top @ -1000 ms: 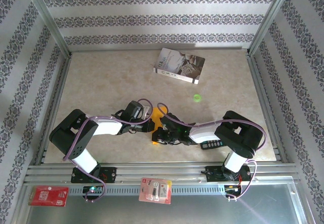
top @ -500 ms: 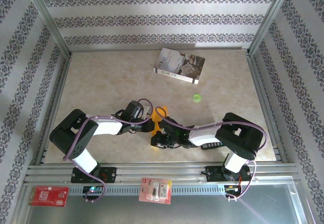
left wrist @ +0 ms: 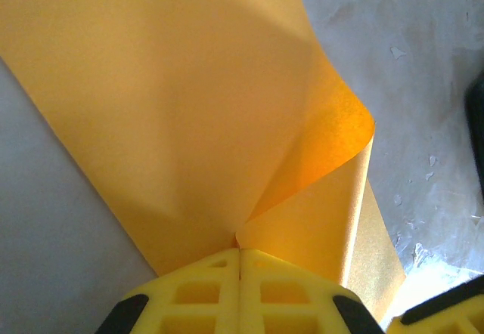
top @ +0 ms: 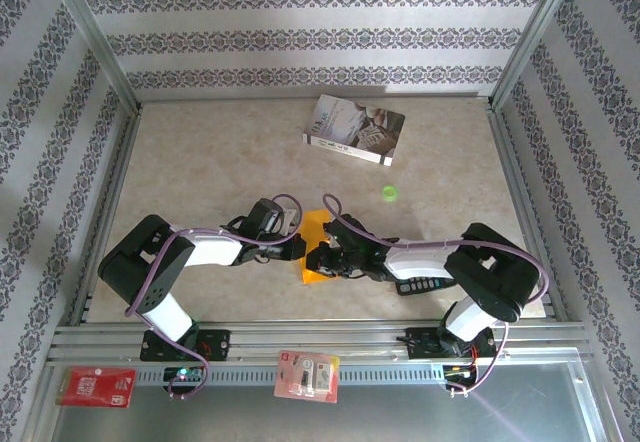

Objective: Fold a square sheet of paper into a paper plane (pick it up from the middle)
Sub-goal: Fold the triangle a second time at the center of the table.

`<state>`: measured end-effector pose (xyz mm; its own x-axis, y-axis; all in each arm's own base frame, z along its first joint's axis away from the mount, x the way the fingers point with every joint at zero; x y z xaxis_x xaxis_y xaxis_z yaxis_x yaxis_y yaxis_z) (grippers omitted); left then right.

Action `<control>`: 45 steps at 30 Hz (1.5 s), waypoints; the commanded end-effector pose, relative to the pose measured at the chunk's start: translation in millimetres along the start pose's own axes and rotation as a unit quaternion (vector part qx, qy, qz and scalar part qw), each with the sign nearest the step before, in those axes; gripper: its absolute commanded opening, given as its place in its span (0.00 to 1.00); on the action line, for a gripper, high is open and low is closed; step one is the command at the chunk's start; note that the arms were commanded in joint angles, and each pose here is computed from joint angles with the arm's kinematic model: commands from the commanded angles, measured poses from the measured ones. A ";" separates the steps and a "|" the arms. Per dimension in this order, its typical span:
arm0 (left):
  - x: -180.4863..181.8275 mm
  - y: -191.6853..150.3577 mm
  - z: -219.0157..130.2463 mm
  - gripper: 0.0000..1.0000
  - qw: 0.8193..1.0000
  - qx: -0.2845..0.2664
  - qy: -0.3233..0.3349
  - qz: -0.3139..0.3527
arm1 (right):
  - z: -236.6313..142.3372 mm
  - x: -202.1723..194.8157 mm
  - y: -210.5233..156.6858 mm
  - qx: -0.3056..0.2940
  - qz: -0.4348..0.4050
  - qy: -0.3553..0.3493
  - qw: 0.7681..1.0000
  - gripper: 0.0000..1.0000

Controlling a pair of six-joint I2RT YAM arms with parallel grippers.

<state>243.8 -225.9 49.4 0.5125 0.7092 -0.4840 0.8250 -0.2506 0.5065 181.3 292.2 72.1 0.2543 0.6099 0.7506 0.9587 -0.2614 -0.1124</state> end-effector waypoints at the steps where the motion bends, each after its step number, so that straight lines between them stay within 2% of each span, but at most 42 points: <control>1: 36.3 -54.6 9.0 0.00 0.989 0.099 0.100 -0.038 | 5.7 4.6 5.8 0.007 -0.018 0.002 1.000 0.09; 12: 35.8 -48.9 8.3 0.00 0.990 0.092 0.103 -0.033 | 12.4 -38.1 8.3 0.012 0.003 -0.050 0.999 0.09; 23: 36.7 -49.3 9.8 0.00 0.989 0.097 0.104 -0.029 | -5.7 -3.6 19.3 0.005 -0.014 0.002 1.000 0.10; 32: 36.4 -49.7 7.8 0.00 0.989 0.097 0.106 -0.026 | -0.3 -9.7 41.1 -0.006 -0.013 -0.005 1.000 0.10; 40: 37.0 -49.6 4.8 0.00 0.988 0.099 0.113 -0.018 | 4.4 -37.3 46.6 -0.003 0.007 -0.035 0.999 0.09; 45: 36.8 -49.2 4.4 0.00 0.989 0.100 0.111 -0.013 | -4.1 -22.3 48.3 -0.004 0.003 -0.010 1.000 0.10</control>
<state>247.4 -227.6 51.1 0.5217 0.7110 -0.4715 0.8179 -0.2595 0.5136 220.1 266.8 49.6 0.2731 0.6244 0.7318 0.9541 -0.2733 -0.1229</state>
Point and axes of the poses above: each hand's point on the last joint's axis, 136 mm out from that joint toward the fingers, its own z axis out along the fingers, its own x axis along the line the jaws close on, y = z × x, the point moved 5 cm from there along -z, back along the fingers, and after that the axes turned 14 degrees about z, right-handed, at the moved point
